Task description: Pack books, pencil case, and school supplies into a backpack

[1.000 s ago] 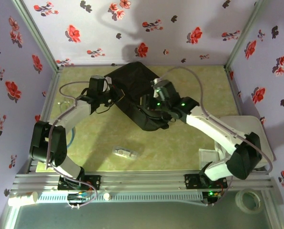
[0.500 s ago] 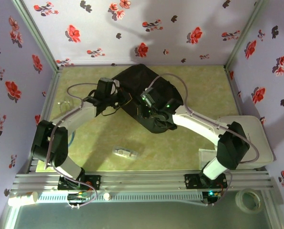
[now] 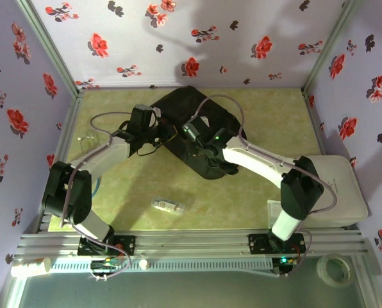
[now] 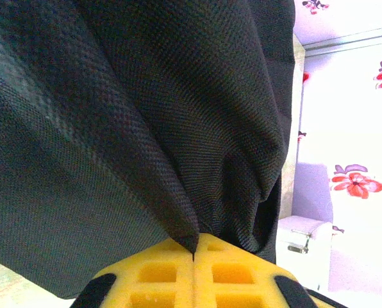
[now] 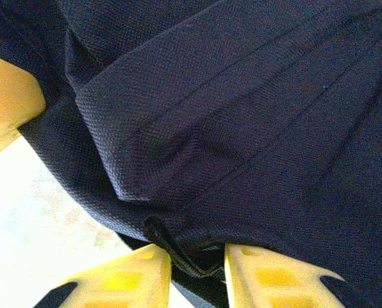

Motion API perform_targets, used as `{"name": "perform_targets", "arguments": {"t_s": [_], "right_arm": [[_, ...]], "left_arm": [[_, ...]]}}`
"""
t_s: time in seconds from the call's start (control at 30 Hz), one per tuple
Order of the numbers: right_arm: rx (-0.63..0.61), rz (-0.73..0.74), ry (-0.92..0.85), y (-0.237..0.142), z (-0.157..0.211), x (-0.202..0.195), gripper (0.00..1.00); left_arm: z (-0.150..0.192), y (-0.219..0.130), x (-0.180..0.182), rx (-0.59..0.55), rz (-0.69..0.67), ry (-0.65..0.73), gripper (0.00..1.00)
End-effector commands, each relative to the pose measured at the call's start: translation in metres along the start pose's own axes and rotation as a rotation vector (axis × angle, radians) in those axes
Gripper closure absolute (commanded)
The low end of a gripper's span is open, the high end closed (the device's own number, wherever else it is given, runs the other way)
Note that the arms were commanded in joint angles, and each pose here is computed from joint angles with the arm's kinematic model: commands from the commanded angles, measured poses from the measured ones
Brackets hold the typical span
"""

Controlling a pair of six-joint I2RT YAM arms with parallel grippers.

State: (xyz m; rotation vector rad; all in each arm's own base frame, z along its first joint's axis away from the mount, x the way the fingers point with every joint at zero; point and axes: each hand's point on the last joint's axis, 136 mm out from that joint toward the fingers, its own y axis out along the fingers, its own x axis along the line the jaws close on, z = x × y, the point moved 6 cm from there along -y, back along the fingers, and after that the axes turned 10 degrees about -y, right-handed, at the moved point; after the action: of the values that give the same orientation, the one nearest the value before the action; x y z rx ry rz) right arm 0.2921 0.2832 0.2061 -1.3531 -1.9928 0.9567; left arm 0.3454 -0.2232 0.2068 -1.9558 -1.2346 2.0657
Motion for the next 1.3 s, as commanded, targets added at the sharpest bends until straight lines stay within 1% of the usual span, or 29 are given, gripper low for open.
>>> {"name": "perform_targets", "arguments": {"t_s": [0.0,0.2,0.27,0.3,0.43,0.5,0.57,0.67,0.9,1.07,1.27], "right_arm": [[-0.021,0.067,0.000,0.000,-0.006,-0.006,0.76],[-0.043,0.199,0.035,-0.007,-0.004,-0.024,0.83],[-0.057,0.218,0.045,-0.010,-0.004,-0.027,0.84],[-0.060,0.215,0.047,-0.010,-0.004,-0.028,0.83],[-0.052,0.152,0.029,-0.004,-0.007,-0.017,0.72],[-0.048,0.112,0.029,0.000,-0.009,-0.011,0.69],[-0.045,0.105,0.033,0.003,-0.010,-0.009,0.68],[-0.036,0.123,0.033,0.007,-0.009,-0.010,0.72],[-0.035,0.225,0.046,0.006,-0.004,-0.023,0.87],[-0.054,0.298,0.065,-0.004,0.001,-0.036,0.94],[-0.071,0.365,0.105,-0.020,0.018,-0.054,0.99]], "left_arm": [[0.001,-0.003,-0.025,0.018,0.080,0.050,1.00],[0.001,-0.001,-0.024,0.019,0.076,0.049,1.00],[0.001,0.000,-0.023,0.020,0.072,0.047,1.00],[0.001,0.000,-0.023,0.021,0.072,0.045,1.00],[0.001,0.001,-0.023,0.023,0.072,0.045,1.00],[0.000,0.001,-0.023,0.023,0.071,0.044,1.00],[0.001,0.001,-0.023,0.023,0.071,0.043,1.00],[0.001,0.001,-0.023,0.024,0.072,0.044,1.00],[0.001,0.001,-0.023,0.024,0.070,0.045,1.00],[-0.003,0.001,-0.019,0.003,0.051,0.042,1.00],[-0.011,0.002,0.000,-0.035,-0.002,0.014,1.00]]}}
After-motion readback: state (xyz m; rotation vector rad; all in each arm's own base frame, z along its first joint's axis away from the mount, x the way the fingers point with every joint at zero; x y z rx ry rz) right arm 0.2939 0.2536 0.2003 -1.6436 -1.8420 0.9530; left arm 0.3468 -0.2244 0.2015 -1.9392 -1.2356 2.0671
